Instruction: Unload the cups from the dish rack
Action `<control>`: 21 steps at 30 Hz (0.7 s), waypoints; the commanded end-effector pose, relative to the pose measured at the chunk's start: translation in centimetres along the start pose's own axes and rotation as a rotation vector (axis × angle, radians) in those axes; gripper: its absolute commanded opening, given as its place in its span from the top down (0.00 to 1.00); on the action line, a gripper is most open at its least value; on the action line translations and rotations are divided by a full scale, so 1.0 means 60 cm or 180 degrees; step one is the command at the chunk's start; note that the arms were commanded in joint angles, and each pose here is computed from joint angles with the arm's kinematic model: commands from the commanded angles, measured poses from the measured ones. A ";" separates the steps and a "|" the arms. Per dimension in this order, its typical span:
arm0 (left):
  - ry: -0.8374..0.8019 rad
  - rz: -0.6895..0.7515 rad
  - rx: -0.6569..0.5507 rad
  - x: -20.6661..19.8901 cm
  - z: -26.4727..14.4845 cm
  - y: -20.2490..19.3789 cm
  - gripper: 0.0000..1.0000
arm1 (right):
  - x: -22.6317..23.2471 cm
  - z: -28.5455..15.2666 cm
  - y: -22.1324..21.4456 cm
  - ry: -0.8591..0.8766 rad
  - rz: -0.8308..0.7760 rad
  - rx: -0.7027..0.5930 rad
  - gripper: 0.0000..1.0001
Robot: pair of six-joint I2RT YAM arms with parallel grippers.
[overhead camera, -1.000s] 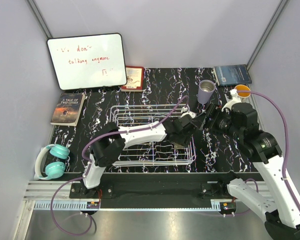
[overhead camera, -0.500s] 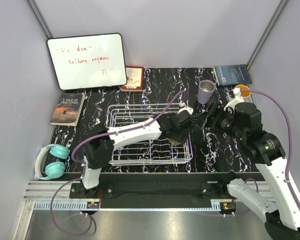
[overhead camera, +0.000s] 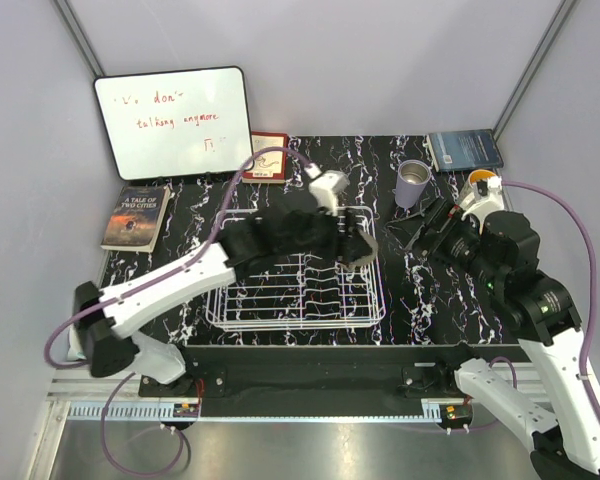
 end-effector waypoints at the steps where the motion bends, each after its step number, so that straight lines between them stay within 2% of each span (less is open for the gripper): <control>1: -0.1381 -0.0741 -0.0263 0.001 -0.059 0.028 1.00 | 0.022 -0.016 0.017 0.0355 0.0180 -0.0384 0.02; 2: -0.1631 -0.0814 -0.0169 0.005 -0.069 0.021 1.00 | 0.019 -0.013 0.010 0.0393 0.0180 -0.0360 0.03; 3: -0.1777 -0.0881 -0.0315 0.032 -0.071 0.022 1.00 | 0.028 -0.013 0.010 0.0552 0.0190 -0.0350 0.03; 5: -0.2030 -0.1161 -0.0103 0.053 -0.075 -0.002 1.00 | 0.030 -0.012 -0.003 0.0742 0.0159 -0.0288 0.03; 6: -0.2282 -0.1093 -0.0258 0.054 -0.083 0.013 1.00 | 0.044 -0.016 -0.001 0.0999 0.0170 -0.0303 0.04; 7: -0.2437 -0.1208 -0.0137 0.054 -0.089 0.008 1.00 | 0.049 -0.017 -0.004 0.1113 0.0194 -0.0297 0.05; 9: -0.2671 -0.1173 -0.0145 0.057 -0.086 0.003 1.00 | 0.054 -0.008 -0.014 0.1321 0.0265 -0.0154 0.10; 11: -0.2804 -0.1218 -0.0052 0.056 -0.085 -0.001 1.00 | 0.056 0.009 -0.024 0.1377 0.0317 0.0043 0.17; 12: -0.2881 -0.1196 -0.0078 0.058 -0.080 -0.002 1.00 | 0.062 0.010 -0.026 0.1498 0.0319 0.0132 0.23; 14: -0.2953 -0.1254 -0.0090 0.057 -0.077 0.000 1.00 | 0.062 0.017 -0.030 0.1525 0.0339 0.0224 0.28; 21: -0.3123 -0.1198 -0.0091 0.047 -0.061 0.021 1.00 | 0.060 0.022 -0.037 0.1556 0.0333 0.0326 0.31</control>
Point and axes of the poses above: each gripper's point midway between its finger pads, its own z axis out along the fingers, its own x axis along the line the jaws close on, y = z × x, the point moved 7 cm from there along -z, back along the fingers, and after that the axes turned 7 degrees about -z, right-handed, at the moved point
